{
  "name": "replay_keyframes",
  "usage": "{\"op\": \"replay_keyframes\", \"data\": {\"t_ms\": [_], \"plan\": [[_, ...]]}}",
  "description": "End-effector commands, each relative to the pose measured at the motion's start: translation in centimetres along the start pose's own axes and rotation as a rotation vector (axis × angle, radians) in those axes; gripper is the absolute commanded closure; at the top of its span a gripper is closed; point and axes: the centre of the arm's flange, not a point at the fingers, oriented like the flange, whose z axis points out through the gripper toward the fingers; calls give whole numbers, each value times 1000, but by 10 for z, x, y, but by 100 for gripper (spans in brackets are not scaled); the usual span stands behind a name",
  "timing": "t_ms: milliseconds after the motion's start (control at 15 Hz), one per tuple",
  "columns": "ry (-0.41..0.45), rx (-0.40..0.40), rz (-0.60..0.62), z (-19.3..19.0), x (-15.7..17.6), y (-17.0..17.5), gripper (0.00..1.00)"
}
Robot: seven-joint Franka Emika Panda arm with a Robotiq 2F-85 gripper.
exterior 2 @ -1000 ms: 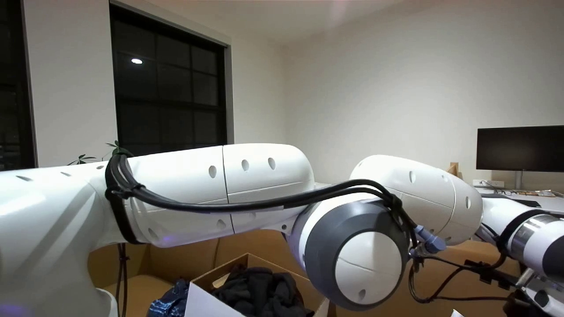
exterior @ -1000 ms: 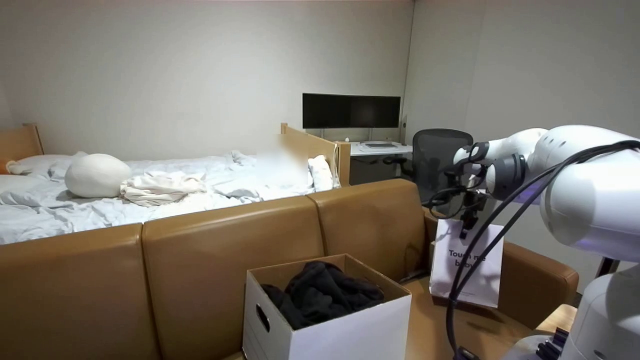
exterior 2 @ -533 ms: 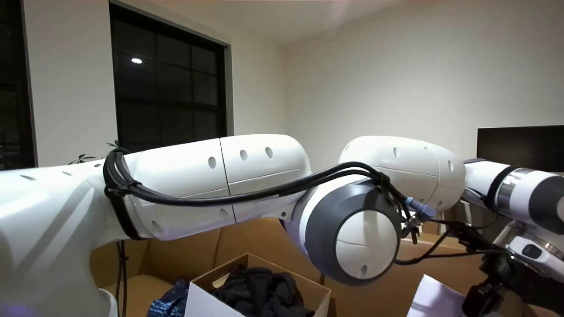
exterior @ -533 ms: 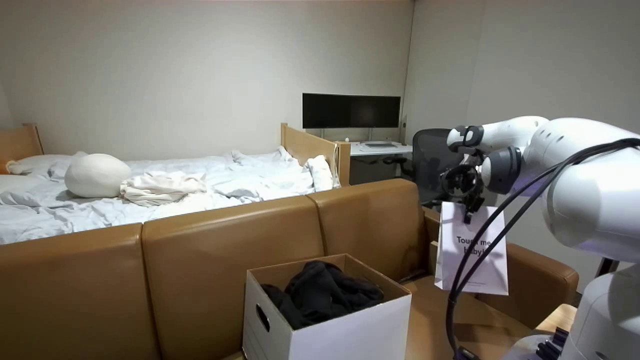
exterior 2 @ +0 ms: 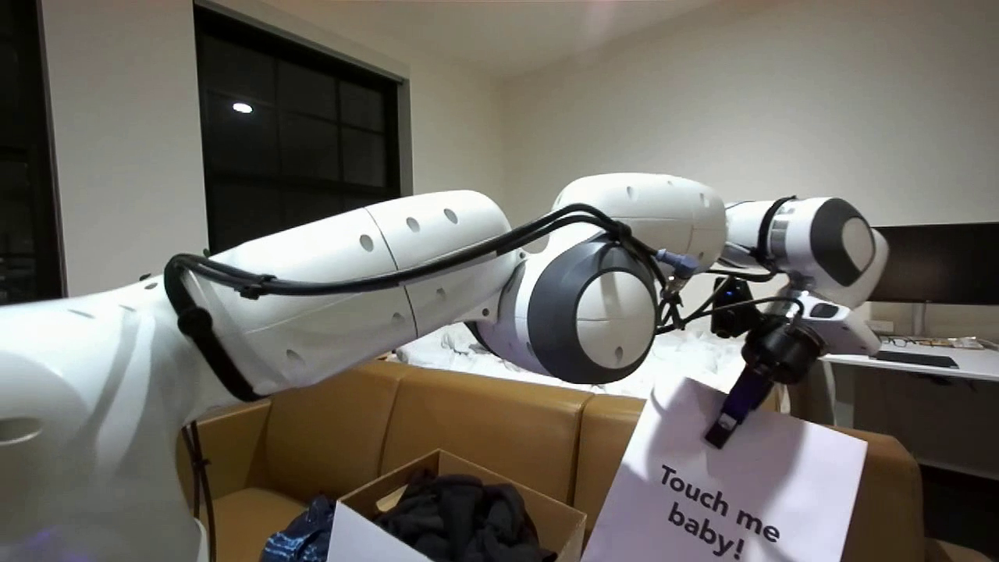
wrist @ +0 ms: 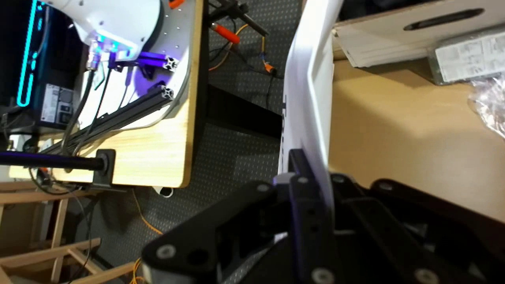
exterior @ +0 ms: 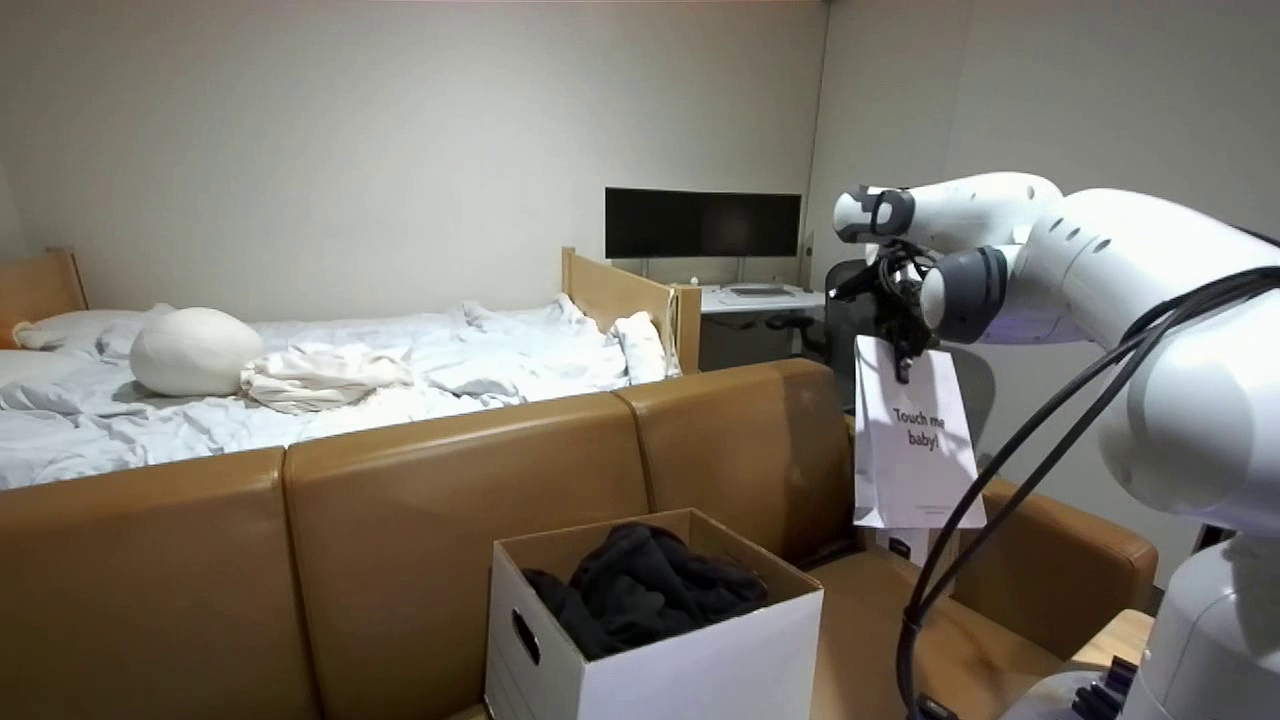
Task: Put the white paper bag in the box
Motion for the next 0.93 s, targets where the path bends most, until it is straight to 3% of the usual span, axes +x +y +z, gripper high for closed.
{"op": "replay_keyframes", "data": {"t_ms": [0, 600, 867], "plan": [[85, -129, -119, 35, -72, 36, 100], [386, -389, -338, 74, -213, -14, 100], [529, -519, -385, 118, -267, -52, 100]]}}
